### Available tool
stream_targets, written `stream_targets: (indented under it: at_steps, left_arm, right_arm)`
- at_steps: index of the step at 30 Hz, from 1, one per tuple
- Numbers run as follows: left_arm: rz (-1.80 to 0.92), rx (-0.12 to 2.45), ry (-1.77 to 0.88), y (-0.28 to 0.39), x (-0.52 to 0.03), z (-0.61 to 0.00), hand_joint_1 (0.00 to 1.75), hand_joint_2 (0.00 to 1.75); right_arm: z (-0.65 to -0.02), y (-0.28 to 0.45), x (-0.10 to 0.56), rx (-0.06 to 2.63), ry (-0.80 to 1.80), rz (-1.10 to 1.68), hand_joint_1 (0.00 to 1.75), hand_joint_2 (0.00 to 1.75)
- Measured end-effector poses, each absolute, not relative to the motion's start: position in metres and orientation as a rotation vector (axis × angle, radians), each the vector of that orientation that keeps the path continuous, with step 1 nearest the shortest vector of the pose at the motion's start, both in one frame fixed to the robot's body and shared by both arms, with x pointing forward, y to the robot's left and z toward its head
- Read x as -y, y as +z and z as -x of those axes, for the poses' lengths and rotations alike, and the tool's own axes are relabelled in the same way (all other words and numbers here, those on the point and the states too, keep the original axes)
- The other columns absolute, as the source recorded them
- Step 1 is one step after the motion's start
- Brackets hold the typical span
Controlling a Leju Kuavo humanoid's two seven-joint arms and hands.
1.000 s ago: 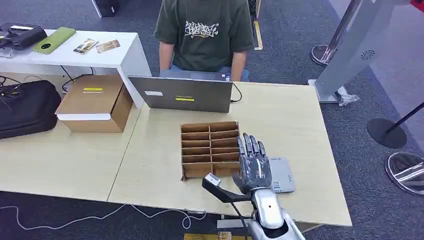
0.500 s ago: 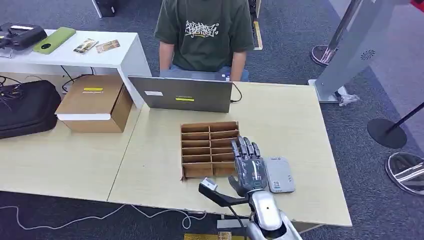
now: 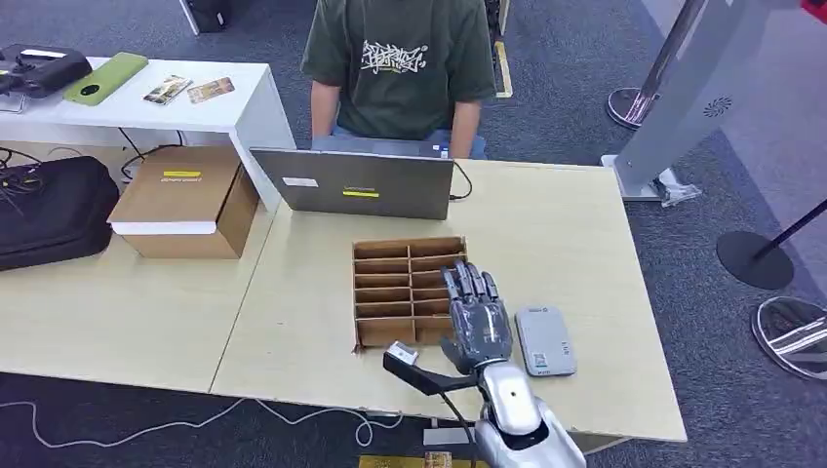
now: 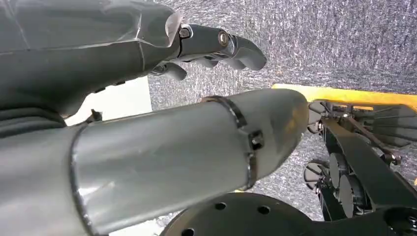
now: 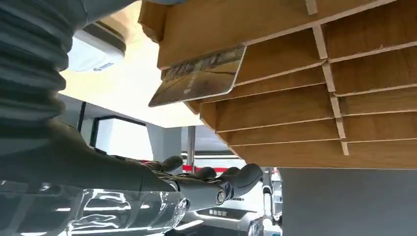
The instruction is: Pass the card to the sensor for recognition and then transmit it.
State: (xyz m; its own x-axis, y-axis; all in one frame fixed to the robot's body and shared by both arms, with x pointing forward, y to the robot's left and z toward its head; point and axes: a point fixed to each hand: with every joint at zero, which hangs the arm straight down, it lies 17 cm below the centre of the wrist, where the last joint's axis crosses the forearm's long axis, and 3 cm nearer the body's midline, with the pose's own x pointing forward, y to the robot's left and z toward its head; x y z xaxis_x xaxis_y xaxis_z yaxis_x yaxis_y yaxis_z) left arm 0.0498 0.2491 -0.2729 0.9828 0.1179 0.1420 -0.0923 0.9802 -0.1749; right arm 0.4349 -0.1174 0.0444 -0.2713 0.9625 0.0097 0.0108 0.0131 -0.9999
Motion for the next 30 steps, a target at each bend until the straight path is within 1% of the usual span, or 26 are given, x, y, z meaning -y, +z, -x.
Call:
stream_targets:
  at_steps: [17,30]
  left_arm:
    - [0.161,0.152,0.105,-0.273,-0.252,-0.050,0.00,0.00]
    - [0.160,0.154,0.106,-0.273,-0.252,-0.049,0.00,0.00]
  right_arm:
    - [-0.437,0.030,0.142,1.343,1.399,1.107,0.00,1.75]
    - [-0.428,0.045,0.147,1.359,1.366,1.126,0.00,1.75]
